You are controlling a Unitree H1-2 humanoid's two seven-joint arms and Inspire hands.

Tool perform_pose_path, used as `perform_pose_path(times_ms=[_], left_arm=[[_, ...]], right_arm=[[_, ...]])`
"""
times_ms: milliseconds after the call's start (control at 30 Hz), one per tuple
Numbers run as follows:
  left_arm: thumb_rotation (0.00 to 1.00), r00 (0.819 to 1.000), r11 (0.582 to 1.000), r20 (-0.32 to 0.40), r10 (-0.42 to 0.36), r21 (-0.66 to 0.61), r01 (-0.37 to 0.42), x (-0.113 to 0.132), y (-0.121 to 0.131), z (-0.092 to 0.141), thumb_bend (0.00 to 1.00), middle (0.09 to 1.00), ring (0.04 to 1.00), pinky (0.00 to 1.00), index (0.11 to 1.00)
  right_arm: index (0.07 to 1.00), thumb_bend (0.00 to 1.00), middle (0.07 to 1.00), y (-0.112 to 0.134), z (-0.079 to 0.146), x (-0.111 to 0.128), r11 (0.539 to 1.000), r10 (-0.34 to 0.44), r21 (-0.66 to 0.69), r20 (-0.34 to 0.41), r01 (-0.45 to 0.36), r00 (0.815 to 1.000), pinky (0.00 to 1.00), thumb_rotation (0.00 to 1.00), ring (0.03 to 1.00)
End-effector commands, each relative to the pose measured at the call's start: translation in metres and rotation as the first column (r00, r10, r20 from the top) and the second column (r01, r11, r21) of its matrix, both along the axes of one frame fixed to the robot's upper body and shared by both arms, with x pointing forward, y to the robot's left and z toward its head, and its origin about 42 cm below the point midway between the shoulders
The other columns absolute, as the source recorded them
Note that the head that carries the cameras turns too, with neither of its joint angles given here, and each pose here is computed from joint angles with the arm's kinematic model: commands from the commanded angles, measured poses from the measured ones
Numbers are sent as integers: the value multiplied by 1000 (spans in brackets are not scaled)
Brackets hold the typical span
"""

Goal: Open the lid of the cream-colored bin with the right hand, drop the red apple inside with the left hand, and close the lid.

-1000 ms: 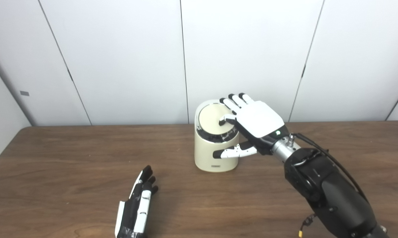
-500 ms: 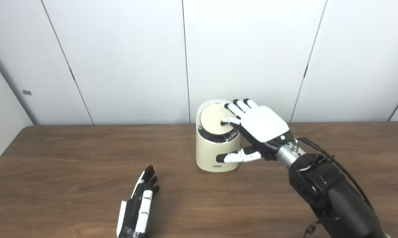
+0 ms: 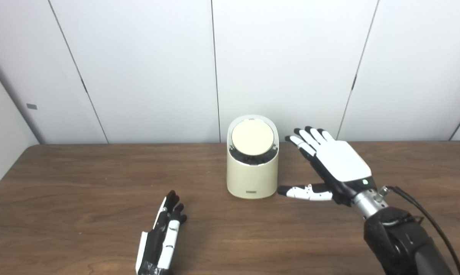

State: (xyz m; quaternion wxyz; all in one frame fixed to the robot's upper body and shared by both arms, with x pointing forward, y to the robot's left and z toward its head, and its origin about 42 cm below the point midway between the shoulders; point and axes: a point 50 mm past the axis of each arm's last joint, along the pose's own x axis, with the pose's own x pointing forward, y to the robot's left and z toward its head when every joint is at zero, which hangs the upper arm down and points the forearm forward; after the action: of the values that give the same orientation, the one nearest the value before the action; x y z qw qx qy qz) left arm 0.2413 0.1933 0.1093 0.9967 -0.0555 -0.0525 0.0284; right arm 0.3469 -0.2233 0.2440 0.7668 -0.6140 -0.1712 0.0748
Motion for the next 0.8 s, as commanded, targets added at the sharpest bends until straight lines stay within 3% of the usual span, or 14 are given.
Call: perform_pose_path(times_ms=[0,100,267,400,433,567,667,767], left_arm=[[748,1000,1000,-21,-7,23,8,-7,8,-6,522,968,946,904,984],[761,1000,999,-17,-16,40,17,-7,10,-5,513,972,951,912,988],[772,1000,999,-18,-15,49,16,-6,14,-4,495,977,957,918,993],[797,999,998,-24,-27,64,28,-6,18,0,480,985,967,939,998],[821,999,996,-27,-35,76,37,-7,20,1,470,990,972,955,1000],[885,997,989,-38,-73,126,77,-10,28,11,459,1000,997,996,1000],[884,998,991,-19,-63,120,64,-14,31,15,440,1000,1000,1000,1000],[920,999,995,21,-43,87,41,-18,32,18,417,1000,1000,1000,1000]], right_arm=[[944,568,987,-8,5,-3,995,-12,102,26,9,1000,1000,870,1000],[959,541,982,-20,-12,-13,961,-13,276,-40,23,999,1000,886,1000],[978,535,983,-37,-37,-27,888,-11,456,-122,66,992,960,987,999],[973,562,986,-46,-51,-42,819,2,564,-183,103,983,935,1000,988],[964,568,976,-48,-54,-46,796,8,596,-190,109,982,928,1000,972],[967,598,988,-51,-68,-53,593,105,794,-242,135,965,974,1000,987],[984,615,999,-51,-76,-57,511,137,845,-259,156,956,998,1000,999],[990,633,1000,-49,-82,-62,464,148,870,-263,168,953,1000,1000,1000]])
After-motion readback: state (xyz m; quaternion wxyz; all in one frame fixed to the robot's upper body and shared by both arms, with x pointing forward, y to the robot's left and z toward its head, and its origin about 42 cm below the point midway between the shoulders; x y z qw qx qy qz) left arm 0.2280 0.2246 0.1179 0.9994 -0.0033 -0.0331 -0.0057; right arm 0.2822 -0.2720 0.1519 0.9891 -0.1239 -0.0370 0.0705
